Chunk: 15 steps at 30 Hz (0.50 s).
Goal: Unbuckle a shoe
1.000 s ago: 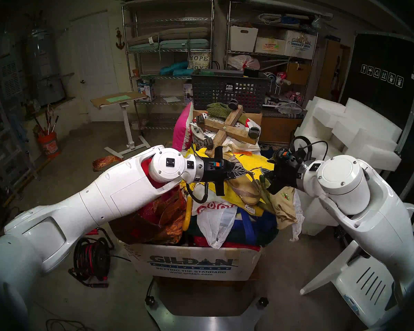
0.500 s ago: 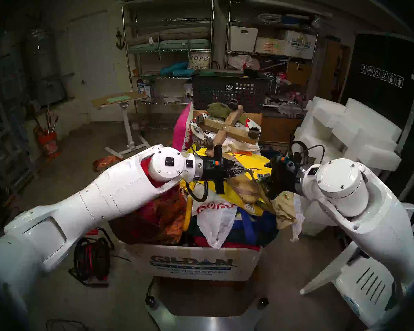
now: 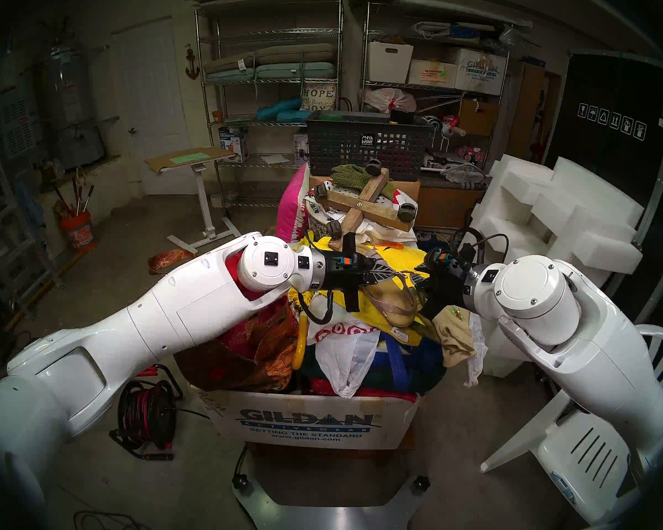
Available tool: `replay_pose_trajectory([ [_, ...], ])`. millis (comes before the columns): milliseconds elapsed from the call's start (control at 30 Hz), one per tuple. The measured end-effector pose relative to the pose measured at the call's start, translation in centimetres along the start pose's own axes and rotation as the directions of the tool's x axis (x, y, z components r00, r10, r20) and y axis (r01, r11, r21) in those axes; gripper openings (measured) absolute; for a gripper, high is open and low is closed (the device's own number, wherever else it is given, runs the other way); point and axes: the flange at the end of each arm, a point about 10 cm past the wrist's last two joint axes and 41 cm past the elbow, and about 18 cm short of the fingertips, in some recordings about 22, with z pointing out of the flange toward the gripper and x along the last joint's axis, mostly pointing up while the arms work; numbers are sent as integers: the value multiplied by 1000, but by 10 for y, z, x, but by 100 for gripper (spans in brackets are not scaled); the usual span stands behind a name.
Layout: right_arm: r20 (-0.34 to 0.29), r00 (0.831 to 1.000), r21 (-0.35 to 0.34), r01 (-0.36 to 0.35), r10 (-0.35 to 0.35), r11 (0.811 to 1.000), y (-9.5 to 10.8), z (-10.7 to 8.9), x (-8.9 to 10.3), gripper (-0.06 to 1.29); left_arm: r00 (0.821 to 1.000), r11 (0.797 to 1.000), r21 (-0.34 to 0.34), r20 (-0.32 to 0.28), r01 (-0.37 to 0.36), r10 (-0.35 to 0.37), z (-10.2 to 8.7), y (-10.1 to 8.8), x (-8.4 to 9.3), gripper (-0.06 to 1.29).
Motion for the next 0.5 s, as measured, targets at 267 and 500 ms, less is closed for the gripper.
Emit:
replay_pose_trajectory([
  [267,-24,1000,-29,3,-4,1000,5,5,6,2,1000,1000,5,6,-5,5,0,-4,-4,-2],
  [500,-52,999,-58,-2,-1,998,10,4,13,-3,999,999,27,21,-43,42,0,-20,-6,-2],
])
